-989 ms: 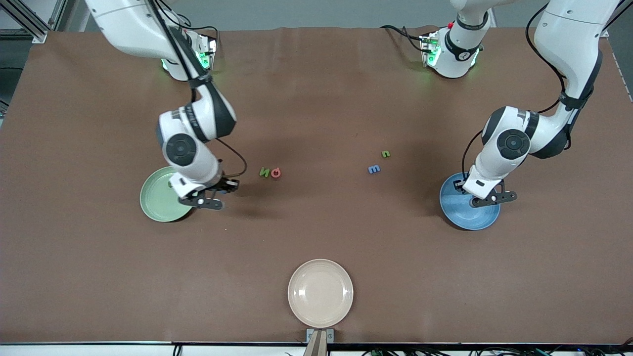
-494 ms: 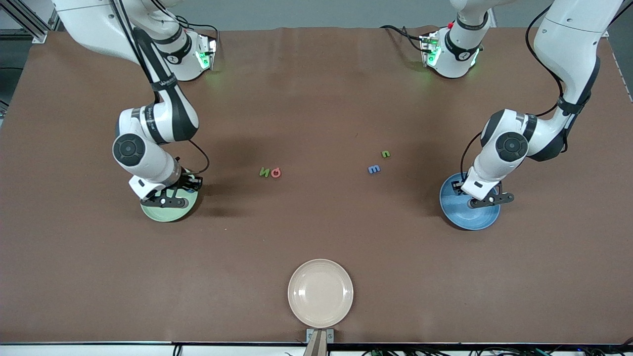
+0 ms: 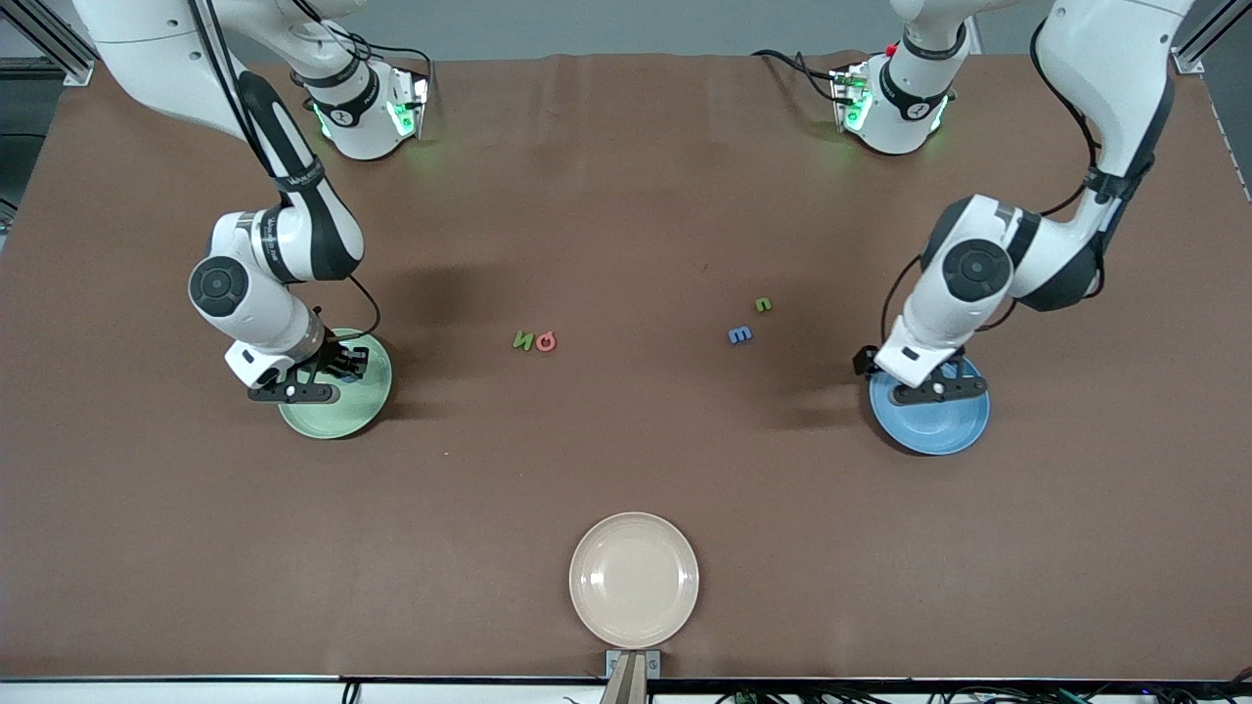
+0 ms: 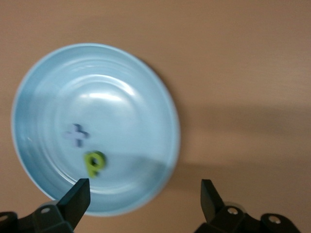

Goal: Sort upper and lower case letters into plates
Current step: 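Drop the p in the blue plate while the right gripper drops G in green, then grasp the green N with the right gripper while the left gripper grasps u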

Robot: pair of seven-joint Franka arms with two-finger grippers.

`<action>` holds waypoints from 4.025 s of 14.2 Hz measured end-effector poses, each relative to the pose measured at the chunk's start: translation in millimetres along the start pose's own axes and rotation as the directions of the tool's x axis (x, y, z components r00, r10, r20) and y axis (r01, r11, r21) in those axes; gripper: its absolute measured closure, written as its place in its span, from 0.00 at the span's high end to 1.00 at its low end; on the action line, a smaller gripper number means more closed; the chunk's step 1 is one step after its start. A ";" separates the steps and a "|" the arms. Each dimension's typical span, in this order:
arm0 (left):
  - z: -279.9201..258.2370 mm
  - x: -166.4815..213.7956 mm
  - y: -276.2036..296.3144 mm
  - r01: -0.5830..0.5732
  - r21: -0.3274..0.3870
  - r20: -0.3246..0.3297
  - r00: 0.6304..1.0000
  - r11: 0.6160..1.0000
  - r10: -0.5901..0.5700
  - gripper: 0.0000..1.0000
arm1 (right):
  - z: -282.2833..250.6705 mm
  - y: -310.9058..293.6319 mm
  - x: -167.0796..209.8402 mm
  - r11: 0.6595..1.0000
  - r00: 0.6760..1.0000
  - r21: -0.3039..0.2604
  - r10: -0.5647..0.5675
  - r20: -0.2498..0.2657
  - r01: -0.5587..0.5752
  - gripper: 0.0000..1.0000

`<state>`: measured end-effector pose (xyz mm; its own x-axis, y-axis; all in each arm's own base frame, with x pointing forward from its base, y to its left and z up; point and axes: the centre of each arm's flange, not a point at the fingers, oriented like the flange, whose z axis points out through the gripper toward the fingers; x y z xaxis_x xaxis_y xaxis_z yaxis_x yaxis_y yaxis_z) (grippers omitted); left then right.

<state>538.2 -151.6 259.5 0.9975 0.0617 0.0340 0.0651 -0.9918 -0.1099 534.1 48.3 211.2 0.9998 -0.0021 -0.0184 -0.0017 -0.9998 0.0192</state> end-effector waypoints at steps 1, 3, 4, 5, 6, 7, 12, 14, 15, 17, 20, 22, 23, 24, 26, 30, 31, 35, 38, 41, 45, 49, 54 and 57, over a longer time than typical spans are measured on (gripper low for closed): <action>-7.2 -8.3 17.9 0.011 -0.002 0.006 1.000 1.000 -0.011 1.00 | 1.2 -1.2 -0.9 1.000 1.000 0.000 -0.002 0.003 0.002 0.34; -14.9 -30.6 55.8 0.052 -0.006 0.024 0.998 0.999 -0.052 1.00 | 2.4 -4.2 -1.9 1.000 1.000 0.002 -0.008 0.006 0.008 0.49; -15.7 -43.4 71.6 0.073 -0.007 0.032 0.997 0.997 -0.073 1.00 | 2.5 -5.5 -2.1 1.000 1.000 0.002 -0.010 0.007 0.010 0.58; -15.8 -55.9 85.1 0.096 -0.009 0.039 0.995 0.995 -0.095 1.00 | 3.0 -7.9 -3.1 1.000 1.000 0.003 -0.013 0.015 0.013 0.67; -15.3 -67.6 96.3 0.124 -0.009 0.047 0.991 0.992 -0.124 1.00 | 3.2 -12.3 -4.5 1.000 0.999 0.003 -0.017 0.032 0.017 0.78; -14.4 -78.1 105.7 0.155 -0.013 0.051 0.987 0.988 -0.154 1.00 | 0.9 -19.3 -5.0 1.000 0.999 0.003 -0.013 0.049 0.013 0.87; 10.8 -124.4 123.5 0.192 -0.141 0.043 0.981 0.971 -0.187 1.00 | -22.5 -108.3 -12.4 0.994 0.994 -0.002 0.106 0.032 -0.106 1.00; 21.9 -136.6 122.7 0.194 -0.151 0.061 0.981 0.969 -0.186 1.00 | -30.6 -151.9 -19.4 0.988 0.988 0.004 0.155 0.012 -0.155 1.00; 24.9 -139.2 123.4 0.203 -0.152 0.070 0.978 0.967 -0.195 1.00 | -33.8 -172.8 -22.2 0.983 0.983 0.009 0.184 0.002 -0.184 1.00; 28.5 -143.4 127.5 0.215 -0.153 0.084 0.975 0.965 -0.204 1.00 | -30.9 -207.9 -21.5 0.973 0.973 0.014 0.231 -0.008 -0.231 1.00; 34.0 -153.5 137.2 0.216 -0.150 0.105 0.974 0.965 -0.201 1.00 | -0.3 -246.7 -19.0 0.964 0.964 0.026 0.266 -0.027 -0.265 1.00; 39.8 -158.7 140.4 0.216 -0.141 0.106 0.974 0.966 -0.202 1.00 | 23.4 -261.7 -25.9 0.962 0.962 0.020 0.273 -0.024 -0.272 1.00; 44.0 -160.9 141.0 0.220 -0.135 0.104 0.973 0.966 -0.207 1.00 | 29.8 -266.9 -29.4 0.962 0.962 0.016 0.271 -0.022 -0.271 1.00; 48.9 -162.1 140.6 0.226 -0.127 0.103 0.971 0.966 -0.214 1.00 | 32.8 -270.7 -32.5 0.962 0.962 0.013 0.272 -0.020 -0.271 1.00; 59.1 -161.7 138.1 0.239 -0.116 0.106 0.968 0.964 -0.227 1.00 | 32.8 -276.0 -36.0 0.961 0.961 0.012 0.277 -0.019 -0.277 1.00; 67.9 -160.2 140.4 0.249 -0.108 0.112 0.965 0.962 -0.237 0.97 | 39.3 -289.6 -53.7 0.965 0.965 -0.010 0.261 -0.006 -0.261 1.00; 69.6 -161.7 142.1 0.252 -0.102 0.111 0.964 0.962 -0.240 0.91 | 41.0 -291.3 -57.8 0.967 0.967 -0.017 0.253 -0.008 -0.254 1.00; 69.8 -165.0 151.9 0.253 -0.097 0.101 0.965 0.963 -0.243 0.70 | 39.9 -293.4 -65.8 0.972 0.973 -0.042 0.231 -0.029 -0.232 1.00; 68.3 -163.3 152.1 0.256 -0.099 0.097 0.964 0.962 -0.247 0.56 | 37.5 -292.8 -67.8 0.972 0.973 -0.046 0.228 -0.032 -0.229 0.97; 68.3 -163.2 152.0 0.256 -0.099 0.097 0.964 0.961 -0.247 0.56 | 33.5 -291.4 -66.4 0.971 0.972 -0.043 0.232 -0.035 -0.233 0.81; 68.4 -162.7 151.4 0.254 -0.099 0.095 0.965 0.962 -0.245 0.56 | 31.3 -288.9 -63.5 0.970 0.970 -0.030 0.238 -0.049 -0.239 0.67; 68.8 -159.3 148.7 0.255 -0.099 0.089 0.965 0.962 -0.247 0.56 | 31.1 -288.9 -63.9 0.970 0.969 -0.019 0.240 -0.058 -0.241 0.62; 68.6 -154.3 144.7 0.251 -0.099 0.075 0.967 0.963 -0.245 0.47 | 31.3 -286.5 -66.8 0.967 0.964 0.005 0.256 -0.075 -0.256 0.52; 68.3 -153.4 144.1 0.251 -0.099 0.072 0.967 0.963 -0.244 0.41 | 27.3 -284.9 -67.9 0.960 0.957 0.010 0.279 -0.077 -0.279 0.33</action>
<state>396.5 -296.3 170.6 0.9507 0.3099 -0.0120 0.3099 -0.9508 0.0009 466.2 332.8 179.6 0.9581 -0.2791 0.0642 -0.2805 -0.9598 0.0132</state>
